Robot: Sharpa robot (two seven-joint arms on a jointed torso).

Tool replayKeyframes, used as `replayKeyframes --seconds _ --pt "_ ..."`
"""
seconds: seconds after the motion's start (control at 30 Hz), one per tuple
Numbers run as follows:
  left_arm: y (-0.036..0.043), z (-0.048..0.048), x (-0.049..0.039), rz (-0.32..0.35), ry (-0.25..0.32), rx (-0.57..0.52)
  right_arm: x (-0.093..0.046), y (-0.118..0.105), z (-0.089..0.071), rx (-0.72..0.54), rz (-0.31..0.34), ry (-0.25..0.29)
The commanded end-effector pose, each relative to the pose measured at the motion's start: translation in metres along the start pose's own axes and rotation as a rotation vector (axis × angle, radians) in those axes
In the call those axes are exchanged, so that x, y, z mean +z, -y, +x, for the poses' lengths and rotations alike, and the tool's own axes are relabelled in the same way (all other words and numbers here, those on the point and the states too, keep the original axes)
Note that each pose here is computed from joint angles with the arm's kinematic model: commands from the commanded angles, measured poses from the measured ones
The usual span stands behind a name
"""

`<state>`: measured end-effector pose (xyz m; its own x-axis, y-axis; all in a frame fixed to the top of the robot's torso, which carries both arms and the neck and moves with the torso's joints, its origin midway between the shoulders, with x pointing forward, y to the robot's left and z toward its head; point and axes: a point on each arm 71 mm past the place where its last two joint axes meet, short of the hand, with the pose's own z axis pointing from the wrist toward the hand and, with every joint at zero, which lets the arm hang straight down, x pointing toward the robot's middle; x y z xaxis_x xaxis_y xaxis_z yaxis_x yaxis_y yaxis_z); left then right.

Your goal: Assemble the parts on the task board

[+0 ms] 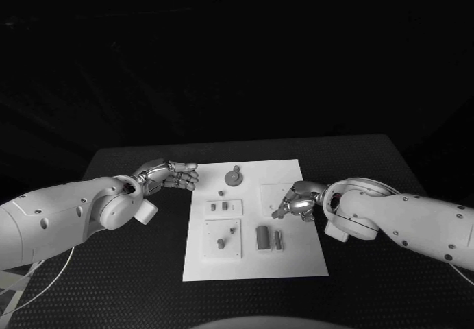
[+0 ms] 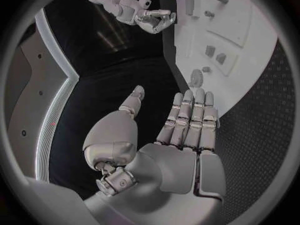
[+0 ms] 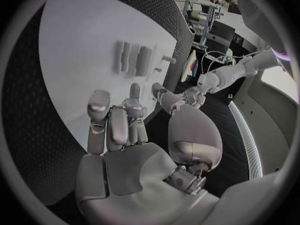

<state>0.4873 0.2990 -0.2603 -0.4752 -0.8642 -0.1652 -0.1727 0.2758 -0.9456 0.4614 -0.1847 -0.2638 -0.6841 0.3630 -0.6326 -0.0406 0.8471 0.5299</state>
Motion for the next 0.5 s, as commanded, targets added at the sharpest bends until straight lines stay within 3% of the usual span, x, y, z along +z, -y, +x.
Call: replayKeyframes --seconds 0.03,0.17,0.33,0.5 --pt "0.0180 -0.0082 0.0048 0.059 0.023 0.017 0.003 -0.009 -0.029 0.149 -0.191 0.125" --pt "0.0293 -0.0135 0.0072 0.085 0.047 0.011 0.009 -0.007 -0.061 0.281 -0.275 0.210" --pt "0.0413 -0.0189 0.0148 0.124 0.114 -0.018 0.022 0.006 -0.091 0.470 -0.288 0.321" --pt "0.0576 -0.0310 0.0262 0.179 0.180 -0.013 0.036 0.017 -0.118 0.550 -0.312 0.411"
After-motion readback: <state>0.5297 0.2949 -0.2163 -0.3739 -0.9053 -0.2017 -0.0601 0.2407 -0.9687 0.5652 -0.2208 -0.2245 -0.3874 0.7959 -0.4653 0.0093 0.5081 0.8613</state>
